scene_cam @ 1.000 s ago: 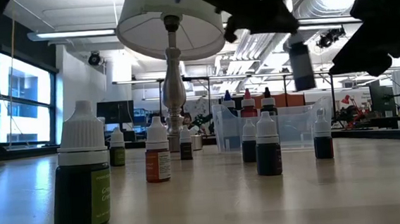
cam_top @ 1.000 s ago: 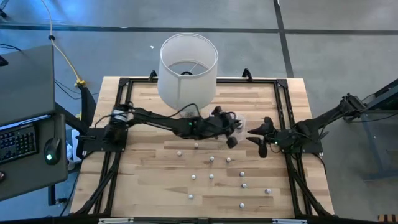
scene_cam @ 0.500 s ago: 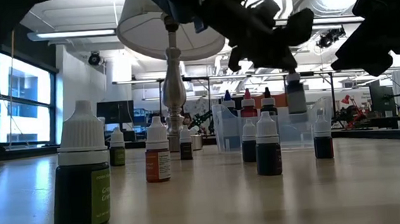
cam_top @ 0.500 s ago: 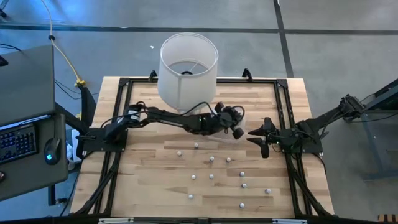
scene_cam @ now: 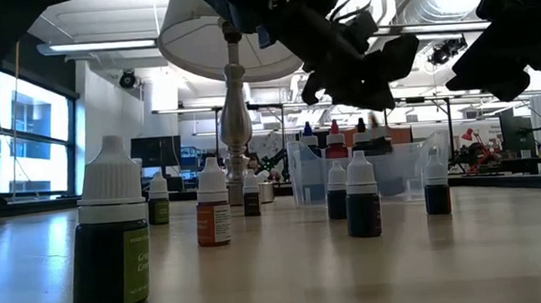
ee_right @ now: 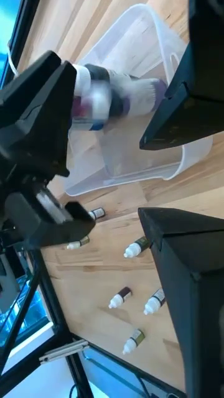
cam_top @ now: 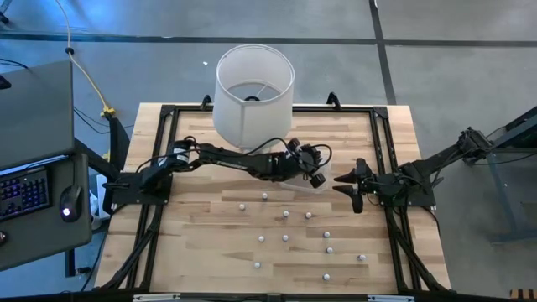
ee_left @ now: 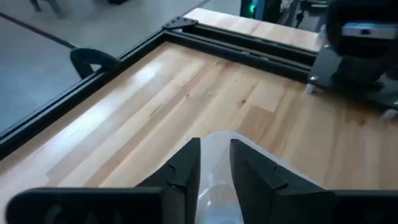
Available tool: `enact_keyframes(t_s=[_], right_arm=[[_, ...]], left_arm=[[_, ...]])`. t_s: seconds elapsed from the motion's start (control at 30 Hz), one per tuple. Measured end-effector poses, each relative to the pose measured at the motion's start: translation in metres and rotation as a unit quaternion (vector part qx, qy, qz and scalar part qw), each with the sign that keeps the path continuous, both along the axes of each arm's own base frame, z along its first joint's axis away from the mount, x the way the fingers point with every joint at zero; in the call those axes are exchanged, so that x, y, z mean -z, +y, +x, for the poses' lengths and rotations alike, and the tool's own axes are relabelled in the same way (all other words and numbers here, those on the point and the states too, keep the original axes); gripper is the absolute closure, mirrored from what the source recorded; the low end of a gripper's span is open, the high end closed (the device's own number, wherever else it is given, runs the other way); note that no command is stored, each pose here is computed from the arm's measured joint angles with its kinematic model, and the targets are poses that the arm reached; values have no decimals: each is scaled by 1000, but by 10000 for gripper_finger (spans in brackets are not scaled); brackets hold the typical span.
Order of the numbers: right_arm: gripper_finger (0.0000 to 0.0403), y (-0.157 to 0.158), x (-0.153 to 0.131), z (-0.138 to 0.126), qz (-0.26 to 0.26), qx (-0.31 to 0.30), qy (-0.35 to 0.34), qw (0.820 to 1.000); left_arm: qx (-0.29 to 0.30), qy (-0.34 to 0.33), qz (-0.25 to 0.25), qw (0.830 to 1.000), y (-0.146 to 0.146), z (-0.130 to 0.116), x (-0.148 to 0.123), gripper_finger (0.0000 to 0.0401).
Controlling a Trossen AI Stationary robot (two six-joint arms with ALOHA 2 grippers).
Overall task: Pick & Place food coloring
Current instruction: Put the large violet food coloring bottle into the transparent bin
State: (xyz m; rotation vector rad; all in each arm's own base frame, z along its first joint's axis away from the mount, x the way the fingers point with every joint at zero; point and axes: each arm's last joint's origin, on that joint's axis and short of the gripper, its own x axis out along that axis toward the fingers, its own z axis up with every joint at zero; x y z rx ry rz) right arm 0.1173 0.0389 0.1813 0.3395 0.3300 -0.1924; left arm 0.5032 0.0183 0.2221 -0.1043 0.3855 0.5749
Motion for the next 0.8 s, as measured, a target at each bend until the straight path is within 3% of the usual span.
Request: enact_keyframes(t_s=[0.27, 0.43, 0.6, 0.8], right_arm=[[249, 0, -1, 0, 2, 0, -4, 1000], [249, 1, -1, 2, -23, -6, -6, 1000], [249, 5, -2, 11, -65, -20, -13, 998], [249, 12, -4, 26, -104, -36, -37, 993]], left_arm=[[8, 4, 30, 1000, 0, 0, -5, 299], [69, -30, 47, 996, -18, -15, -54, 298], [160, -30, 95, 982, -49, -50, -116, 298], [204, 8, 123, 971, -79, -124, -182, 298]])
